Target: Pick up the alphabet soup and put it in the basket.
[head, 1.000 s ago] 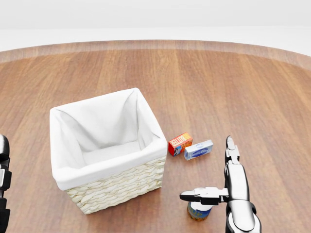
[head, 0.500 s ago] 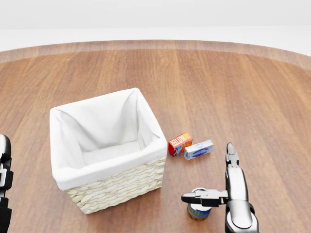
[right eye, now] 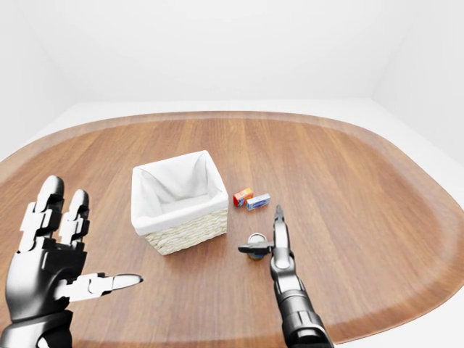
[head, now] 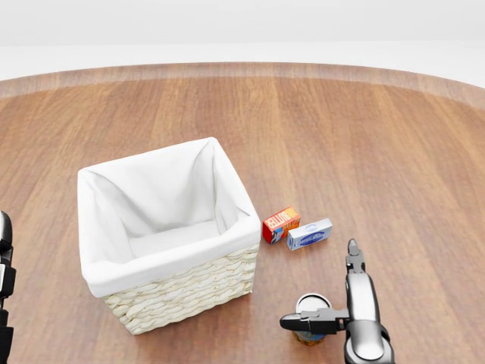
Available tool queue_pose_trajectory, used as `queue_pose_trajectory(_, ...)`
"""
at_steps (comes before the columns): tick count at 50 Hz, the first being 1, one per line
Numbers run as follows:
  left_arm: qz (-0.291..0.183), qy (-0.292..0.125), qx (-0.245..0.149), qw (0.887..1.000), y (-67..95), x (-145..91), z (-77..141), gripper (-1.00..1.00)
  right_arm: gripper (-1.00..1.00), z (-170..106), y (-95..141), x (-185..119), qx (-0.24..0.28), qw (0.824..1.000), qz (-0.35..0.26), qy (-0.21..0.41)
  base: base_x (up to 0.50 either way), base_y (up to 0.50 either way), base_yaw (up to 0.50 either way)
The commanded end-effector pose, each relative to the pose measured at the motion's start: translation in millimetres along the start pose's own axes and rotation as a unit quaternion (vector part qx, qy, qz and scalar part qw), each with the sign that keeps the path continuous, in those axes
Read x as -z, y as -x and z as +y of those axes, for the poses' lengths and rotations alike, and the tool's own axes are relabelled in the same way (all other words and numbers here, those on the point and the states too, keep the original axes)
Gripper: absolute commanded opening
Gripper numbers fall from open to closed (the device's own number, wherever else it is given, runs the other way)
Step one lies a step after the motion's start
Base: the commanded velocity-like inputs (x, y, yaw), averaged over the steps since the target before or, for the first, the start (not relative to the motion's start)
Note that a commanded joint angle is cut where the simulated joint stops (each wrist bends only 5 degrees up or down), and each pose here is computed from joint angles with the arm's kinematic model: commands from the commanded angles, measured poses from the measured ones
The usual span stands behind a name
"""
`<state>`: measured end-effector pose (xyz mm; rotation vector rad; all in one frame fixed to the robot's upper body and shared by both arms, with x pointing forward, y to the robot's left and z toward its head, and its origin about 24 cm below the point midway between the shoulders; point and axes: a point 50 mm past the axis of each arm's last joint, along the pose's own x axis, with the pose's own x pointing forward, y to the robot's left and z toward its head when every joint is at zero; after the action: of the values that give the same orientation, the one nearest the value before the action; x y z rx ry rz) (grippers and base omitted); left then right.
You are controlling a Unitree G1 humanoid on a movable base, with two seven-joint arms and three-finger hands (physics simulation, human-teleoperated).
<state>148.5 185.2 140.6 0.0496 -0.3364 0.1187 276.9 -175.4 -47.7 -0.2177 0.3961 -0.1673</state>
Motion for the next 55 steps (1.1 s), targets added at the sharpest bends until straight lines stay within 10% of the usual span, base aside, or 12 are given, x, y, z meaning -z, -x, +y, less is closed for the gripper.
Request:
queue_pose_trajectory(1, -0.002, 0.000, 0.000, 1.000, 1.0, -2, 1, 1.00, 1.00, 2, -1, 11, 0.000, 1.000, 0.028, 0.015, 0.00, 0.00, 0.00)
queue_pose_trajectory(55, -0.008, 0.002, 0.005, 1.000, 6.9, -8, -1, 1.00, 1.00, 18, -2, 38, -0.005, 0.989, 0.119, 0.087, 0.00, 0.00, 0.00)
